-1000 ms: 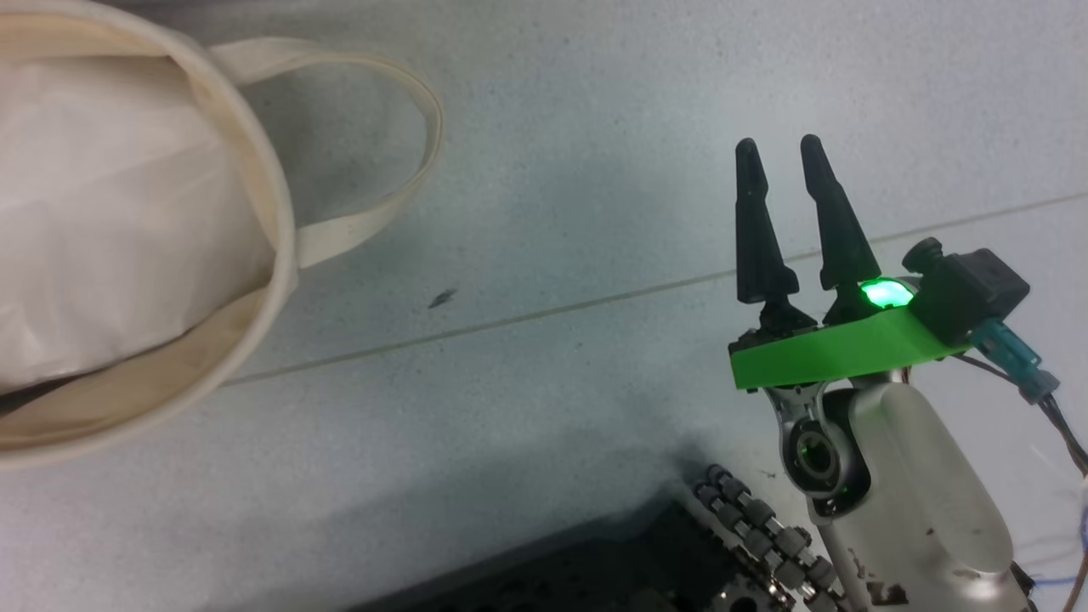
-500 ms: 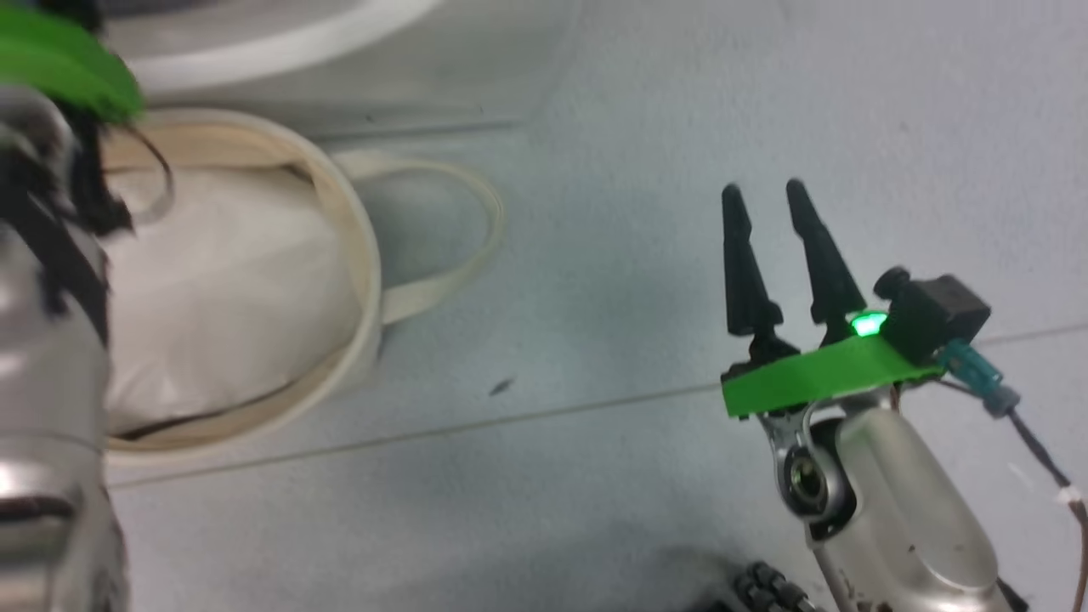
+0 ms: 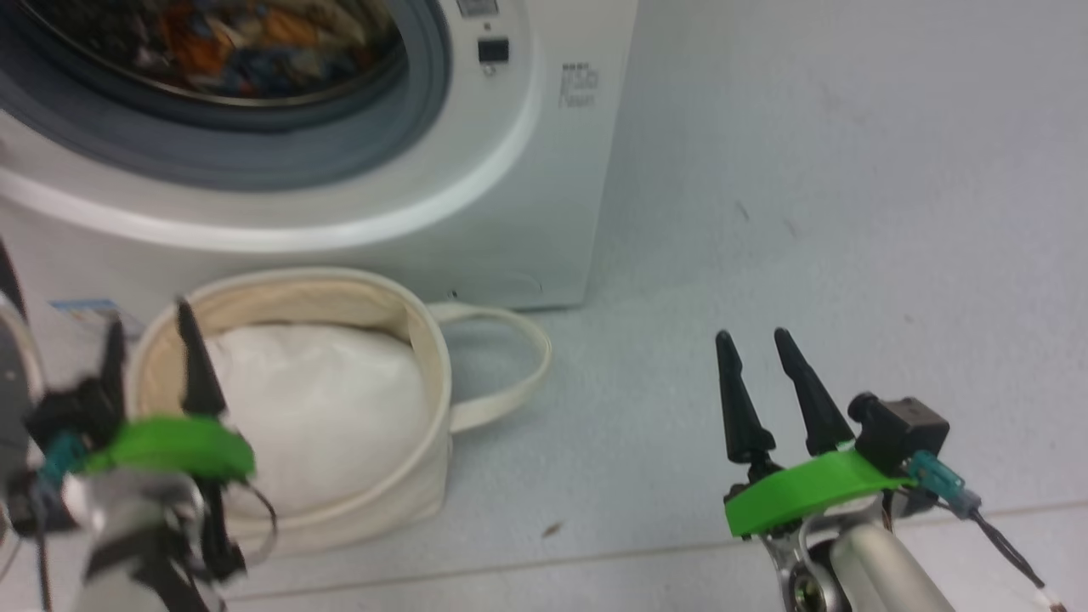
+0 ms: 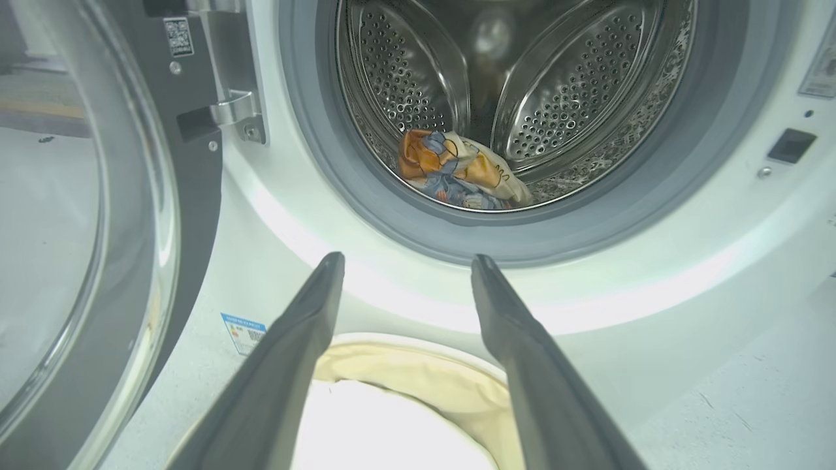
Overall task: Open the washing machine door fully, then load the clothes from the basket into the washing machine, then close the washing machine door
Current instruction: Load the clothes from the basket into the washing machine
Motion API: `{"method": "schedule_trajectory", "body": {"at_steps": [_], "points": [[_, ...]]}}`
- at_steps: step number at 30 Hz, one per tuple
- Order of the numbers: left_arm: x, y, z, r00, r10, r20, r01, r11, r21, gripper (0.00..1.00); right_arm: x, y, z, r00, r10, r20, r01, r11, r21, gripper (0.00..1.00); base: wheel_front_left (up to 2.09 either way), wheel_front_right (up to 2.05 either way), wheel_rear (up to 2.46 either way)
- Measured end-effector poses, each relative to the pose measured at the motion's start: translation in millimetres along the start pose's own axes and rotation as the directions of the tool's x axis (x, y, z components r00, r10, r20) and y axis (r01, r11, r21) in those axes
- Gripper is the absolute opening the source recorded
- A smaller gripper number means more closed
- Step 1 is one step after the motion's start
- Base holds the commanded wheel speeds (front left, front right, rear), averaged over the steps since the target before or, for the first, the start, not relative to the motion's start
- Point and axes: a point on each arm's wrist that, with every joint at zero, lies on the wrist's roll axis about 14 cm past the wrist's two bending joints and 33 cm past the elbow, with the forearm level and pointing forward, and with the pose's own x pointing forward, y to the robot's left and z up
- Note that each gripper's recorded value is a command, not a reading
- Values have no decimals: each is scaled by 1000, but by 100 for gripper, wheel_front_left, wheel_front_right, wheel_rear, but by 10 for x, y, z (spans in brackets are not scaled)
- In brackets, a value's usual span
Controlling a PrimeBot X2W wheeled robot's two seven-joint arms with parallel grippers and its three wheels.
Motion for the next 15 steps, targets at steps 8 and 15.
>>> {"method": "schedule_trajectory", "body": {"at_steps": [8,15], "points": [[-790,162,292,995,3,100,2,999,-46,100,-274,215,267,996,42,77,-40,999,-27,100,0,0,0],[-1248,249,168,997,8,74,-2,996,-85,100,-394,345,360,991,74,109,-69,996,-49,100,0,0,0]]}}
